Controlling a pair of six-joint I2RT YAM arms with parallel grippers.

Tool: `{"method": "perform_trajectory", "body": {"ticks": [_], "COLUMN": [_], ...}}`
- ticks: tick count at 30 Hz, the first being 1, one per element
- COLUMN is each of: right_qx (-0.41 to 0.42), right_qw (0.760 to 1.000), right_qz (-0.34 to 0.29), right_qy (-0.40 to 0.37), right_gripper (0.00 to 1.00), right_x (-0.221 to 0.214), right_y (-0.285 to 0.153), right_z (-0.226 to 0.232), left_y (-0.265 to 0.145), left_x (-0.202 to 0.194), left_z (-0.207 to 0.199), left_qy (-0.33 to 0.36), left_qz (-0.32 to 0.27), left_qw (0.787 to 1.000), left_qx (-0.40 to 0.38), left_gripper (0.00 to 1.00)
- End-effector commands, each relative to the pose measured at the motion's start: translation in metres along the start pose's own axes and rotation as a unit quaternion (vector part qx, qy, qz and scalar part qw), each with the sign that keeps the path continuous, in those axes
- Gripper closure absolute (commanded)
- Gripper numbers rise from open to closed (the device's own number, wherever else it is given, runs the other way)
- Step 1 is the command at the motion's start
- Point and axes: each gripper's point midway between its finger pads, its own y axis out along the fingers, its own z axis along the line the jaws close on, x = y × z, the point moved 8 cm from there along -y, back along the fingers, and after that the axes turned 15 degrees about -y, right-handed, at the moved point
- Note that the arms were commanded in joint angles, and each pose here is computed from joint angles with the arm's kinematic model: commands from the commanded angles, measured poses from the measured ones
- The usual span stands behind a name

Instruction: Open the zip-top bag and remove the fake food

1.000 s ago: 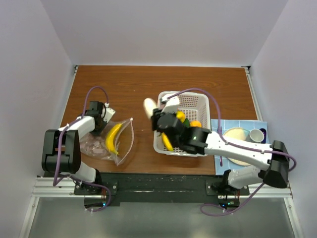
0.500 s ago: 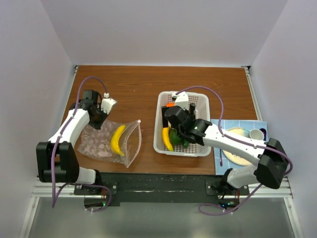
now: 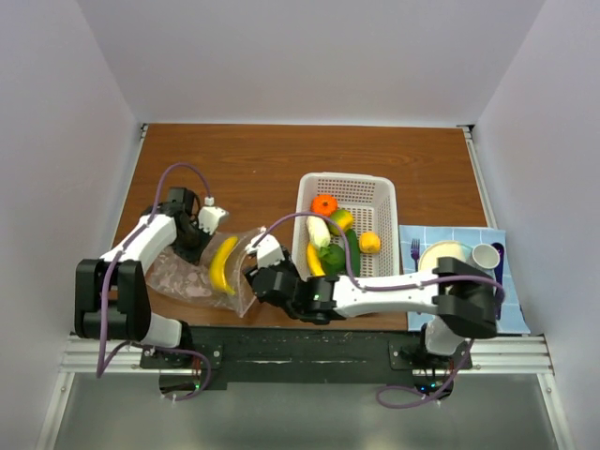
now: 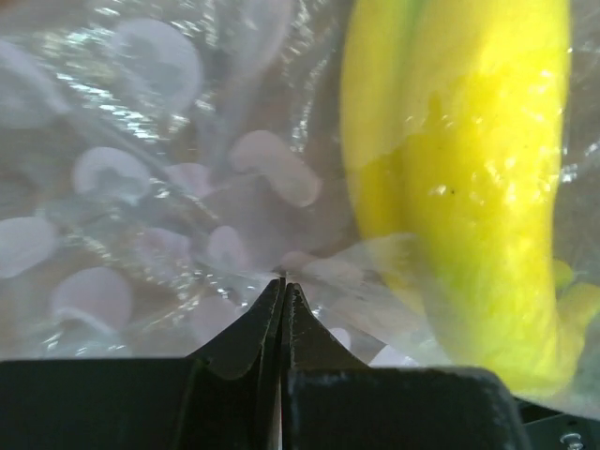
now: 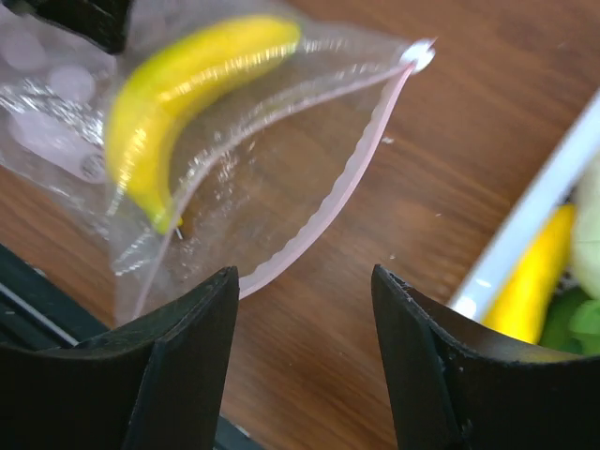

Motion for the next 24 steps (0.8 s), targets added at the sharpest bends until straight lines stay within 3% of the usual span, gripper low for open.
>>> {"method": "perform_trajectory", "body": {"ticks": [1, 6, 12, 17, 24], "right_qx": [0.016, 0.024, 0.035, 0.103, 0.196], "right_qw": [0.999, 0.999, 0.999, 0.994, 0.979], "right_qz": [-0.038, -0.02, -0.019, -0.031, -0.062], "right_qy": [0.028, 0.018, 0.01, 0.006, -0.011], "right_gripper": [0.38, 0.36, 0.19, 0.07, 0.04], "right_x": [0.023, 0.02, 0.0, -0.001, 0.005], "right_y": [0.022, 0.052, 0.079, 0.092, 0.089], "right_z": [0.017, 0.025, 0.024, 0.046, 0.082], "left_y": [0.007, 0.013, 0.025, 0.031, 0.033], "left_x": [0.009, 0.012, 0.013, 0.011, 0.005], "left_z": [-0.005, -0.003, 0.001, 0.0, 0.0], "left_qy": [-0.005, -0.003, 0.001, 0.003, 0.012], "left_qz": [-0.03, -0.033, -0.027, -0.018, -0.013], "left_qw": [0.999, 0.999, 1.0, 1.0, 1.0], "left_qx": [-0.01, -0.003, 0.008, 0.007, 0.024], "left_gripper": [0.97, 0.98, 0.99, 0.99, 1.0]}}
